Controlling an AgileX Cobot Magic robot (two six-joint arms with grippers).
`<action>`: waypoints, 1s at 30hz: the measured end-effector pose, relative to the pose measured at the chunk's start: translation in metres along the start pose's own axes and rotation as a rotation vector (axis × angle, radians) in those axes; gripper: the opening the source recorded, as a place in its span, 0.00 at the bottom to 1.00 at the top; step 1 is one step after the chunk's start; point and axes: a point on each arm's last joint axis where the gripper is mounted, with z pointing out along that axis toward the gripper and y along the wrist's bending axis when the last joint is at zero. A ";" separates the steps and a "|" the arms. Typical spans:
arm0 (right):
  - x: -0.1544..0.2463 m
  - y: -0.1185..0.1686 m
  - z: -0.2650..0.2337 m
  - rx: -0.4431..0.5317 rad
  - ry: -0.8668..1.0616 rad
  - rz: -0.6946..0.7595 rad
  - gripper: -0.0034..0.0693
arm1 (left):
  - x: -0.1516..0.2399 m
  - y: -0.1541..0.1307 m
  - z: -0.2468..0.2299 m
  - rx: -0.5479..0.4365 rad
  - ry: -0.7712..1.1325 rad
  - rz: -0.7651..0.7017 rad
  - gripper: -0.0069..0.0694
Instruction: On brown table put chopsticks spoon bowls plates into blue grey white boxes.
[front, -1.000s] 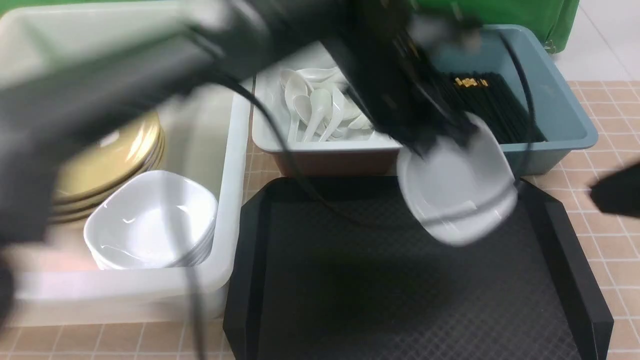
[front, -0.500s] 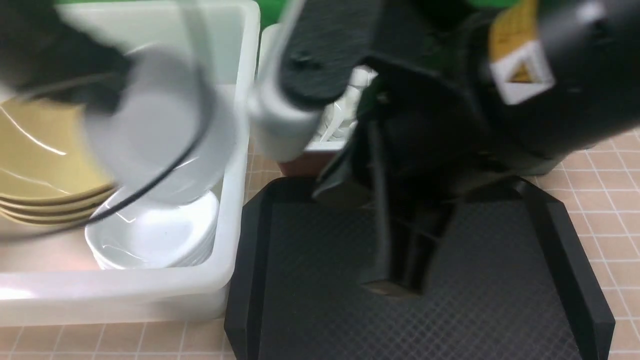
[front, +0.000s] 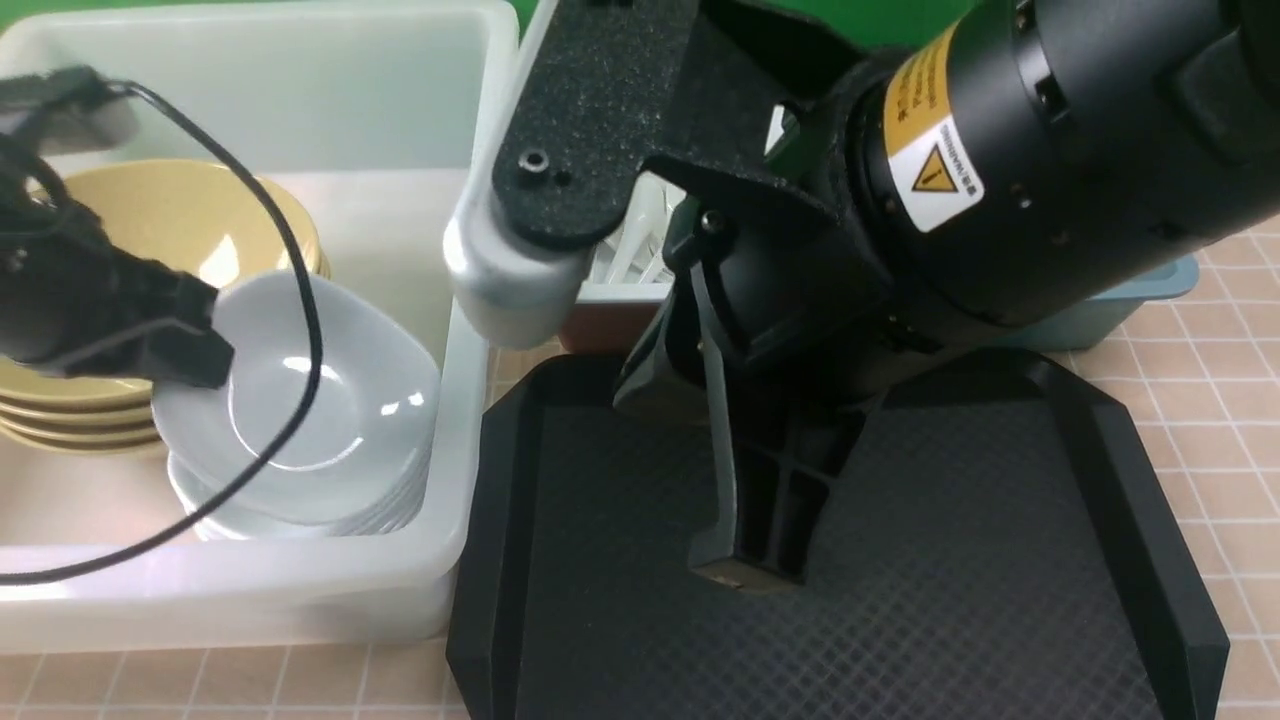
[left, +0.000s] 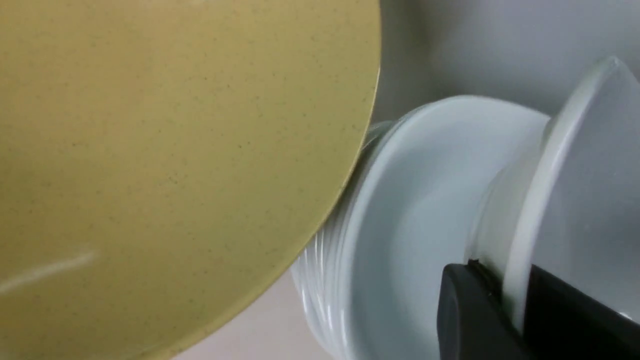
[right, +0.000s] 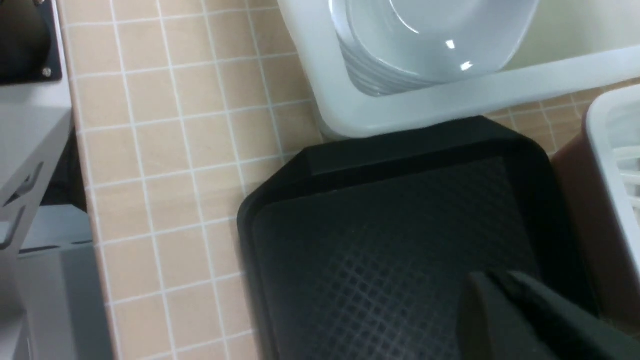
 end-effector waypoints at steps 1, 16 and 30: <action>0.000 0.000 0.000 -0.001 0.002 0.000 0.10 | 0.000 0.001 0.003 -0.004 0.013 0.008 0.19; 0.004 -0.002 0.000 0.019 0.043 0.006 0.11 | -0.004 -0.024 -0.048 -0.112 -0.007 -0.012 0.72; 0.075 0.023 -0.033 0.096 -0.217 0.055 0.11 | 0.134 -0.062 -0.050 -0.206 -0.378 0.049 0.09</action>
